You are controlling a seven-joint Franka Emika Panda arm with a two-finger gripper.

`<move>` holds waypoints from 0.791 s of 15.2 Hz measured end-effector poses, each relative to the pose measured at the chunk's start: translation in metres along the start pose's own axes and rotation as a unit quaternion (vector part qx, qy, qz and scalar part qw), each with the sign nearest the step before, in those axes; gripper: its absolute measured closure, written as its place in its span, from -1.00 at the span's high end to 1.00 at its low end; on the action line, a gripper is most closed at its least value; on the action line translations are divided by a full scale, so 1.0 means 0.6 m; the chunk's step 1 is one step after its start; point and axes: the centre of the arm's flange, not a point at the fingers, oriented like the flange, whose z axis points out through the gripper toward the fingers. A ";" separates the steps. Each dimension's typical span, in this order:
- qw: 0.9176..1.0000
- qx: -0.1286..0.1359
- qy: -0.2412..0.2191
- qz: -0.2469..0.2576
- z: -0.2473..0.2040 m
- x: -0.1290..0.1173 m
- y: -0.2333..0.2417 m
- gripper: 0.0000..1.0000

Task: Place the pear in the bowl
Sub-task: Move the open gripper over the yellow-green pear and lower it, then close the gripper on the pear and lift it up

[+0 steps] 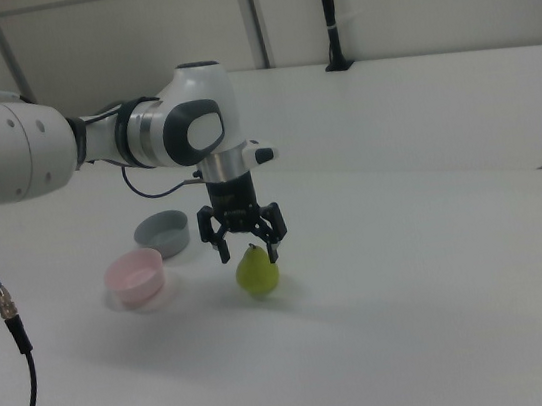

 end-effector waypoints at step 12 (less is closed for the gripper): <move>1.000 -0.012 0.005 -0.015 0.075 0.045 -0.043 0.67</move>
